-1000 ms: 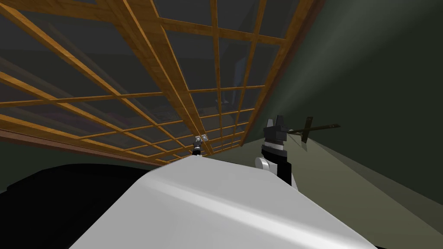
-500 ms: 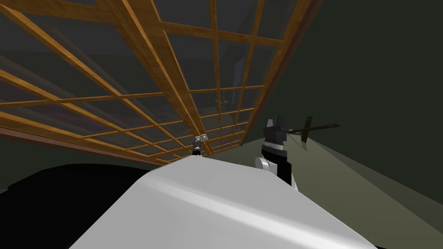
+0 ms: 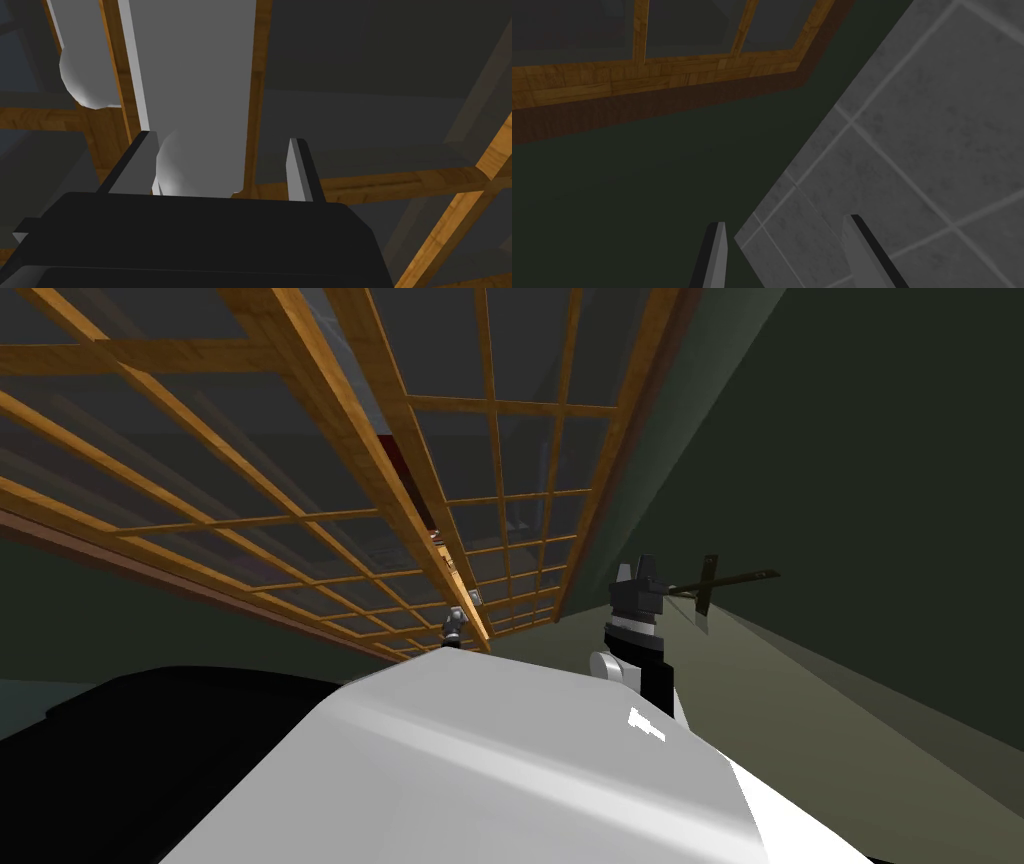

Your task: Pull the door open

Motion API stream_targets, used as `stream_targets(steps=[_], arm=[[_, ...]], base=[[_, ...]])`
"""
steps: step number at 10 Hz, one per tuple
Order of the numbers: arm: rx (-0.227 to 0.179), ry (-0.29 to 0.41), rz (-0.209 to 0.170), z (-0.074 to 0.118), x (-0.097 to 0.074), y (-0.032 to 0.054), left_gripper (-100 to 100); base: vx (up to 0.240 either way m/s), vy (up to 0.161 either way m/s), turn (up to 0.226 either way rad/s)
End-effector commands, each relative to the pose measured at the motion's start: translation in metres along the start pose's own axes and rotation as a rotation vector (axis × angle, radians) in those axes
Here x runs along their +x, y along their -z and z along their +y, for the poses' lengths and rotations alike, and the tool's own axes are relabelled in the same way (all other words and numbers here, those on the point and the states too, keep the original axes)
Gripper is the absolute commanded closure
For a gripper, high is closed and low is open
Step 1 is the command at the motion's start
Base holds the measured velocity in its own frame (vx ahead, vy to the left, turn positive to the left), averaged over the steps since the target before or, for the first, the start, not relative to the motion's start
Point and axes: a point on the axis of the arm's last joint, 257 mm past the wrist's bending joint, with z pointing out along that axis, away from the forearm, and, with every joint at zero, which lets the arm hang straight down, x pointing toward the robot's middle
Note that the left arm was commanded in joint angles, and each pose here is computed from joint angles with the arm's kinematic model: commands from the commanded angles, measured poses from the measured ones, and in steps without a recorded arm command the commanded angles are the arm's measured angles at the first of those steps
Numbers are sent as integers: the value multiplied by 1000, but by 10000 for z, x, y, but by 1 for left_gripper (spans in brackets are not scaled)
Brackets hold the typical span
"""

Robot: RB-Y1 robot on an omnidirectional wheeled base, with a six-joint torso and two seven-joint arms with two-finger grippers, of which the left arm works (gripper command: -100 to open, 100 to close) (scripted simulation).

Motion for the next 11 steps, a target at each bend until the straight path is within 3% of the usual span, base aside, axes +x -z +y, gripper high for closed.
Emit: stream_targets(steps=[1, 3, 6, 7, 8, 11], arm=[[-42, 9, 25, 304, 101, 114, 100], [-68, 43, 42, 494, 170, 210, 100], [-68, 43, 42, 494, 170, 210, 100], [-88, 67, 54, 636, 218, 285, 100], [-87, 64, 41, 643, 165, 257, 100], [-88, 67, 54, 636, 218, 285, 100]], base=[[-141, -49, 59], [-163, -50, 31], [-56, -17, 7], [-60, 8, 32], [-89, -18, -6], [-27, -15, 16]])
